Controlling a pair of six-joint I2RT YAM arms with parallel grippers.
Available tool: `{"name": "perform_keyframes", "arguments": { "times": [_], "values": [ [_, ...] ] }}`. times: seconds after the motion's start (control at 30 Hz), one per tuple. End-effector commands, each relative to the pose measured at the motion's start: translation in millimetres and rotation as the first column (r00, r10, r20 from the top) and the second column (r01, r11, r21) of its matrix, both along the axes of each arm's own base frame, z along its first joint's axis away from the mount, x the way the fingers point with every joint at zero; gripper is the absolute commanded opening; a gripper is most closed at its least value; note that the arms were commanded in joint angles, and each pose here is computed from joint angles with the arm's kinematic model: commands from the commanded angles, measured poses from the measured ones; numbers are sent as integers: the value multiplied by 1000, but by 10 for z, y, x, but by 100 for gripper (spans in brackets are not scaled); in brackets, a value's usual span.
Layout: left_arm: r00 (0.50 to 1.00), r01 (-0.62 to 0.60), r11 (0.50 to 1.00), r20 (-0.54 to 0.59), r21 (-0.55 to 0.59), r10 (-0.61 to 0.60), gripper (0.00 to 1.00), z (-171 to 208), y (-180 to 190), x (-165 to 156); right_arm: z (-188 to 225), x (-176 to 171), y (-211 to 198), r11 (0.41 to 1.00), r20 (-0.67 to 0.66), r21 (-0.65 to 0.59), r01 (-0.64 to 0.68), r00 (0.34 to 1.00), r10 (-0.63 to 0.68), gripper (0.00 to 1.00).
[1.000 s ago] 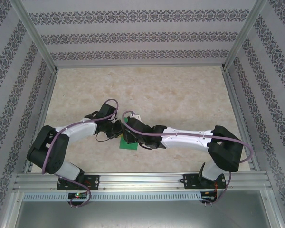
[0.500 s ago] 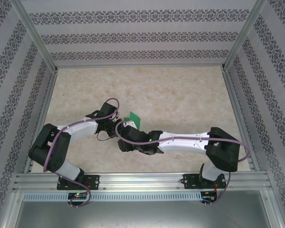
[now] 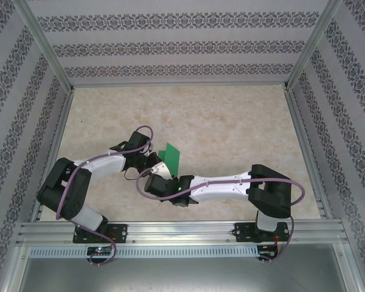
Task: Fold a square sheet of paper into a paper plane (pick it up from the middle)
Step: Fold the triangle a second time at the center of the table.
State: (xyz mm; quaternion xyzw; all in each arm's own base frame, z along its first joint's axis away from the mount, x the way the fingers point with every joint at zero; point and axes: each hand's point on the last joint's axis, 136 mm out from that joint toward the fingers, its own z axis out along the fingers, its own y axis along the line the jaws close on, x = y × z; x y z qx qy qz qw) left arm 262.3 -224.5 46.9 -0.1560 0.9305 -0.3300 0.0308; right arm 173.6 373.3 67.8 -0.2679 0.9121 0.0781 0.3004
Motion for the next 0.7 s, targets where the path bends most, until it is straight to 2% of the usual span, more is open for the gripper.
{"name": "perform_keyframes", "arguments": {
  "times": [0.0, 0.4, 0.47, 0.67],
  "values": [
    [1000, 10, 1000, 24, -26, -9, 15, 91, -93, 70, 147, 63, 29, 1000, 58, 8, 13, 998, -13, 39],
    [1000, 12, 1000, 27, -6, -12, 16, 107, -61, 60, 251, 117, 6, 998, 67, 47, 36, 997, -39, 3],
    [999, 7, 1000, 34, 11, -8, 17, 123, -28, 61, 241, 114, 10, 997, 41, 75, 33, 999, -36, 0],
    [998, -24, 997, 52, 69, 21, 20, 145, 108, 32, 147, 140, 24, 969, -82, 243, 51, 996, -32, 0]
  ]
}}
